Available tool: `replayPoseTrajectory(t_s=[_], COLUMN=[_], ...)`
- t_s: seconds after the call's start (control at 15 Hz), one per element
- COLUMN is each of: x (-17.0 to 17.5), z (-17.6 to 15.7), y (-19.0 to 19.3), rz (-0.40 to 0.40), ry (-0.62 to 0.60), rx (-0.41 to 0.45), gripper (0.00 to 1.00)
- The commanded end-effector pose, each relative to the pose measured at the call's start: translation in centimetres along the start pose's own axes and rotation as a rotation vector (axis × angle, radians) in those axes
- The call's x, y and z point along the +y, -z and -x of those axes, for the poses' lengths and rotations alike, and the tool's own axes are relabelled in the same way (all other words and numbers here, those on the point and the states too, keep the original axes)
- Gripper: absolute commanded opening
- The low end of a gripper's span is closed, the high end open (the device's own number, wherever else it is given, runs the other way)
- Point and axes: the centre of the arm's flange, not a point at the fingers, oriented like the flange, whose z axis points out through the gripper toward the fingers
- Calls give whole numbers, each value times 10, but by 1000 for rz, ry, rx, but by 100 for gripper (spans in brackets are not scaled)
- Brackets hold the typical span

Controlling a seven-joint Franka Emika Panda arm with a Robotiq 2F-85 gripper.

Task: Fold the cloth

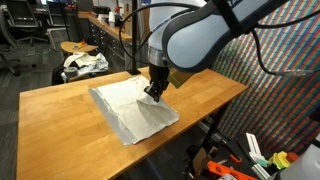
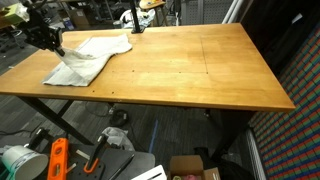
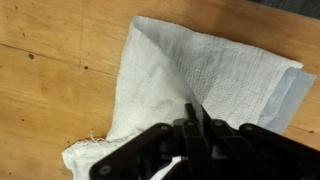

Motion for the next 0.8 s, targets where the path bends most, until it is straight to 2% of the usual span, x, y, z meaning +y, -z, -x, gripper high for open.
replayPoseTrajectory(t_s=[0.0, 0.53, 0.73], x=[-24, -70, -76], z=[14, 29, 23], y=[15, 3, 2], rz=[-7, -3, 0], ry=[25, 81, 47], rx=[41, 83, 144], gripper=[2, 2, 2])
